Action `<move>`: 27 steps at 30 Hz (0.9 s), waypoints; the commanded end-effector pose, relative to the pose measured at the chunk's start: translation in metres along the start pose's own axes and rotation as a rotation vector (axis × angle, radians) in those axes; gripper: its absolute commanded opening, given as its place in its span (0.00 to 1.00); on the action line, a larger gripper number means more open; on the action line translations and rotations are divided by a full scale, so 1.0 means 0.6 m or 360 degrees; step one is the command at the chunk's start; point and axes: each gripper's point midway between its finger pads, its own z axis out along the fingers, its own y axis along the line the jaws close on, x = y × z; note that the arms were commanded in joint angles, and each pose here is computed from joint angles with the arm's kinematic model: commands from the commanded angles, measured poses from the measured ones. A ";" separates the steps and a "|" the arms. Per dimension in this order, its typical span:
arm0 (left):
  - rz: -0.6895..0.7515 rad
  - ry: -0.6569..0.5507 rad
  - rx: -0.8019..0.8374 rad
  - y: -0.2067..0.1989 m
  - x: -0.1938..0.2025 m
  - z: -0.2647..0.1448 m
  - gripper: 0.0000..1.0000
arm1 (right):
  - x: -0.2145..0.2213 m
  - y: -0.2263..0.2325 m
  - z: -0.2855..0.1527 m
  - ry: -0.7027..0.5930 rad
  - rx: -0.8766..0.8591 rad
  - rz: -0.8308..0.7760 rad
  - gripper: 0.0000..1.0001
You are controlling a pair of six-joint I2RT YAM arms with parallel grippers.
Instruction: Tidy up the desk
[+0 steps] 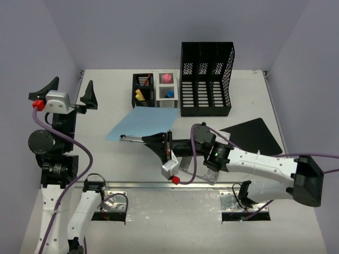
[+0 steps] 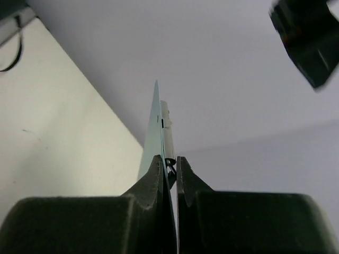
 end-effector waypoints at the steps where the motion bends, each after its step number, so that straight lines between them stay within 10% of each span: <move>1: -0.0275 0.0039 -0.0294 0.041 0.009 0.006 1.00 | 0.050 -0.107 -0.051 0.0429 0.0382 0.0720 0.01; 13: -0.0502 0.0280 -0.0171 -0.005 0.089 0.012 1.00 | 0.136 -0.321 -0.297 0.0972 0.1703 0.1523 0.01; 27: -0.0545 0.0329 -0.0160 -0.014 0.114 0.005 1.00 | 0.214 -0.507 -0.408 0.0938 0.2303 0.1122 0.01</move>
